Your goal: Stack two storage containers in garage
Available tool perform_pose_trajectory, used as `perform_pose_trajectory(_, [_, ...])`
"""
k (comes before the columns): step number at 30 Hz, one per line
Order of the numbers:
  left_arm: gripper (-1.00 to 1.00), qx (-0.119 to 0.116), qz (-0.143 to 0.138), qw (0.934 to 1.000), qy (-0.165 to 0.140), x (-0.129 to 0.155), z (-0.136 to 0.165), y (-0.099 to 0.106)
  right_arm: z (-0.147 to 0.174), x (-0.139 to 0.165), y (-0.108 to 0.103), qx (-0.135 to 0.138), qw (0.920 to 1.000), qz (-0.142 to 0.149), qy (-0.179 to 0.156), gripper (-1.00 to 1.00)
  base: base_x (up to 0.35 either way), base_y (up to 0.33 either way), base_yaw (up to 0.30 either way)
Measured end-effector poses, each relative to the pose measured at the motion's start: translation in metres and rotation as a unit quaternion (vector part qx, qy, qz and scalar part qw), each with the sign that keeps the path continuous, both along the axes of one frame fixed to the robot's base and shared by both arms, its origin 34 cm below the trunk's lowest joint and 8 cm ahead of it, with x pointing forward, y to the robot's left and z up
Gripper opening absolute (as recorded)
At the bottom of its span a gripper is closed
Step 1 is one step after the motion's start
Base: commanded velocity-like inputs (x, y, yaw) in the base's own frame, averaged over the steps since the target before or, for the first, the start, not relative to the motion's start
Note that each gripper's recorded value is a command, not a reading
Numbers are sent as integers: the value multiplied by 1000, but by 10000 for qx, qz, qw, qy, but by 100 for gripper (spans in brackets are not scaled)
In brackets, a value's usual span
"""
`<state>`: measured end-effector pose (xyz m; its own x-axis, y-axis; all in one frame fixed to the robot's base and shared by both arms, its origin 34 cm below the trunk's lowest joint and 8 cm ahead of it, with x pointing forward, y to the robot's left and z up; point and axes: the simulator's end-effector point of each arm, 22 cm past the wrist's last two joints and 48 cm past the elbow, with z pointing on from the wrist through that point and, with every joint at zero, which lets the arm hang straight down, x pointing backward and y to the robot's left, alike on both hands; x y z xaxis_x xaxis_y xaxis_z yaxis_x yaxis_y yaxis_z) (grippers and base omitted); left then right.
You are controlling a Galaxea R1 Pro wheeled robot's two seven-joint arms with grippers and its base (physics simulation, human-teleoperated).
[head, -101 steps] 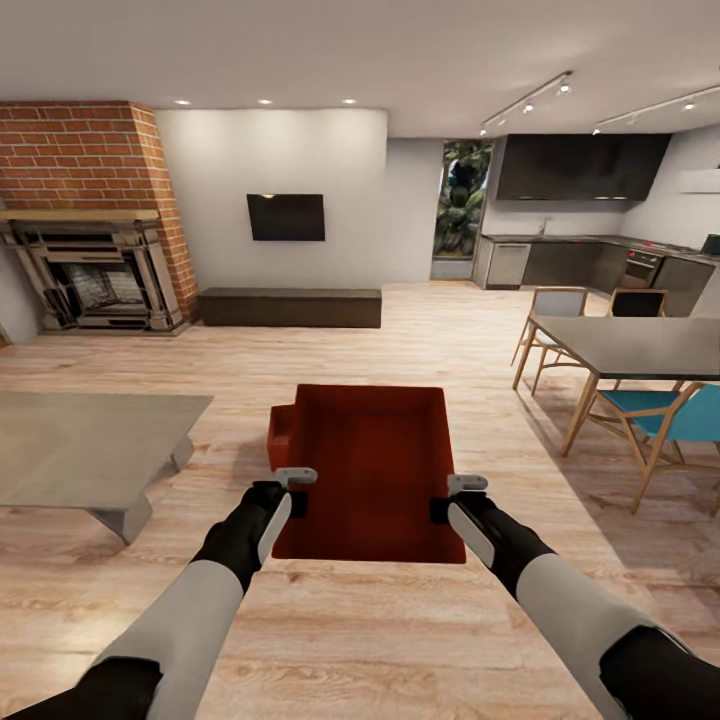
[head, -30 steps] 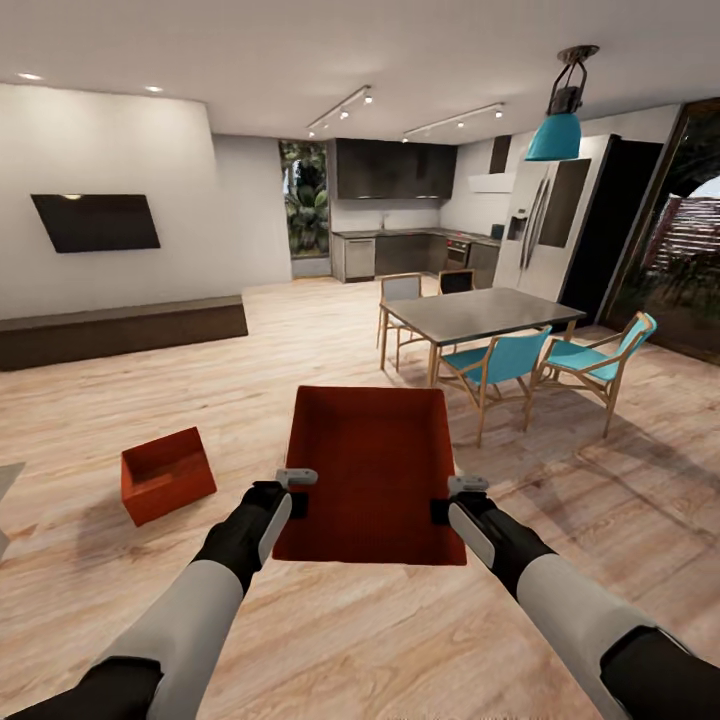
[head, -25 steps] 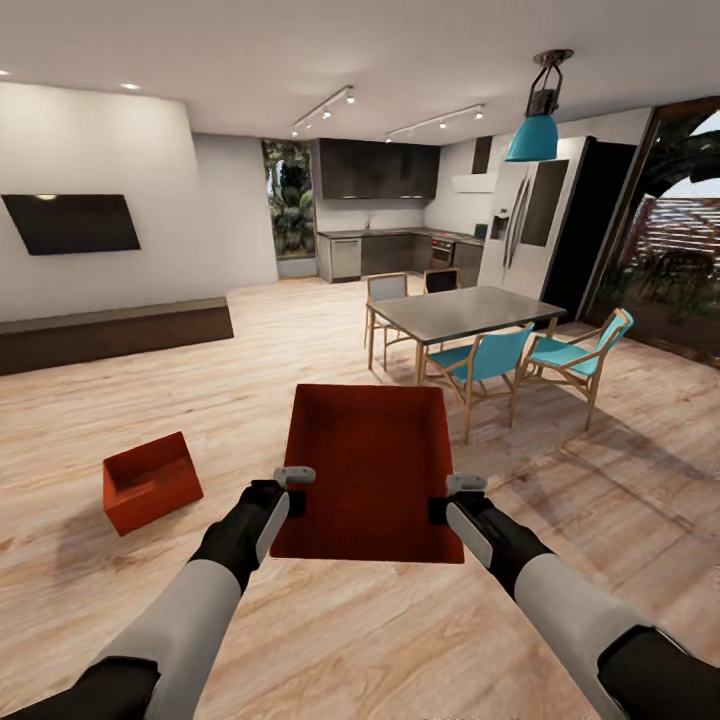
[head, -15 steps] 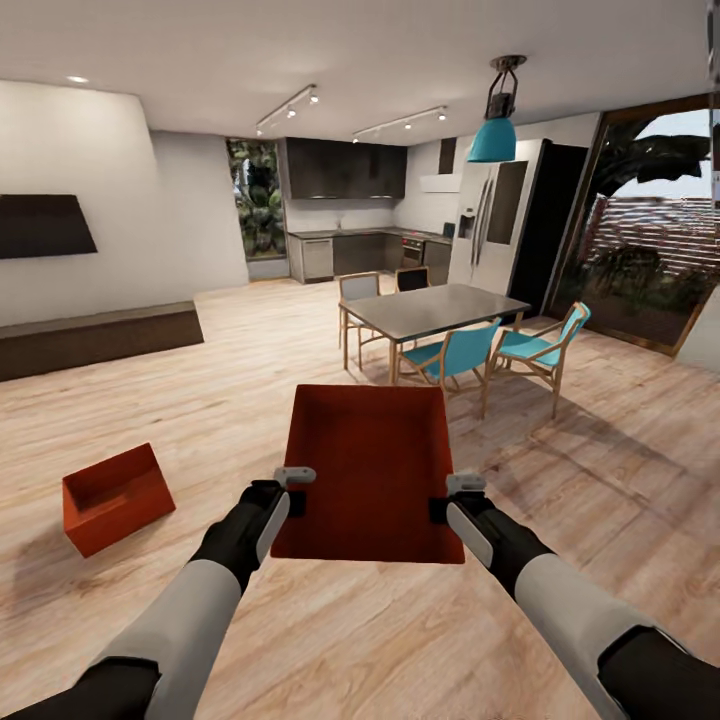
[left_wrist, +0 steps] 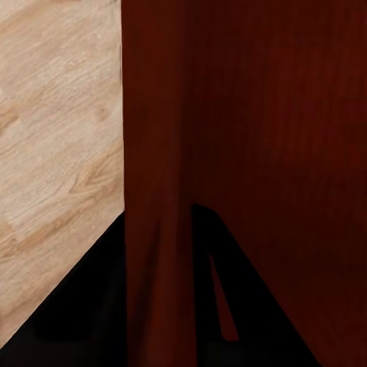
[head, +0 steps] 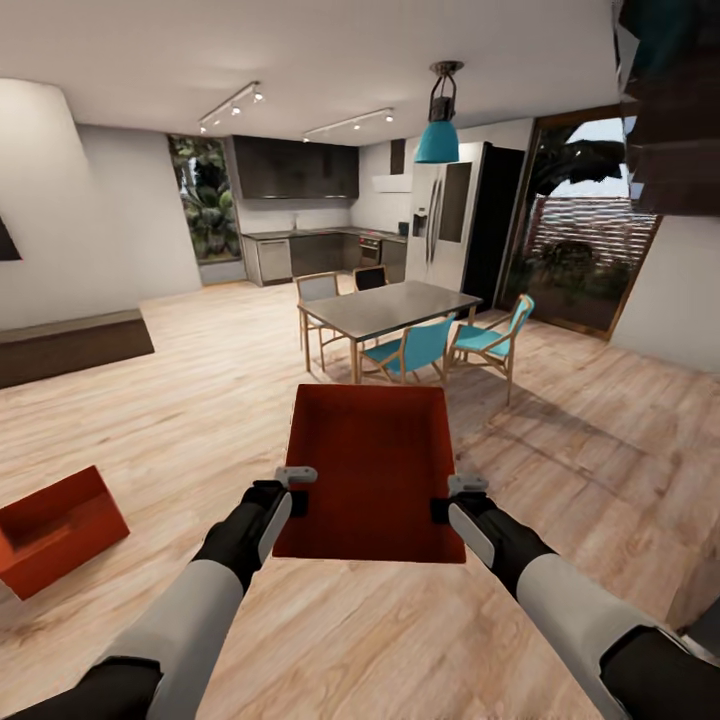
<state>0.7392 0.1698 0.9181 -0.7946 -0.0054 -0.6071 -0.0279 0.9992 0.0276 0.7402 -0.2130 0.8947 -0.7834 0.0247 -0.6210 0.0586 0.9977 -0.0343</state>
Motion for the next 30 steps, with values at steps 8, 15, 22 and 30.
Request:
perform_pose_trajectory(8, [-100,7,5,10000,4,0,1,2,0,0,2,10,10000,3,-2,-100,0,0,-281])
perform_pose_trajectory(15, [-100,-5,10,10000,51,-1,-1,2,-1,-2,2,-14,10000,24,46,-100,0,0,-281])
perform_pose_trajectory(22, [-100,-12,13,10000,44,-1,-1,3,0,-1,3,-19,10000,27,37,-100,0,0,-281])
perform_pose_trajectory(30, [-100,-18,13,10000,11,0,-1,2,0,0,2,-21,10000,20,4,-100,0,0,-281])
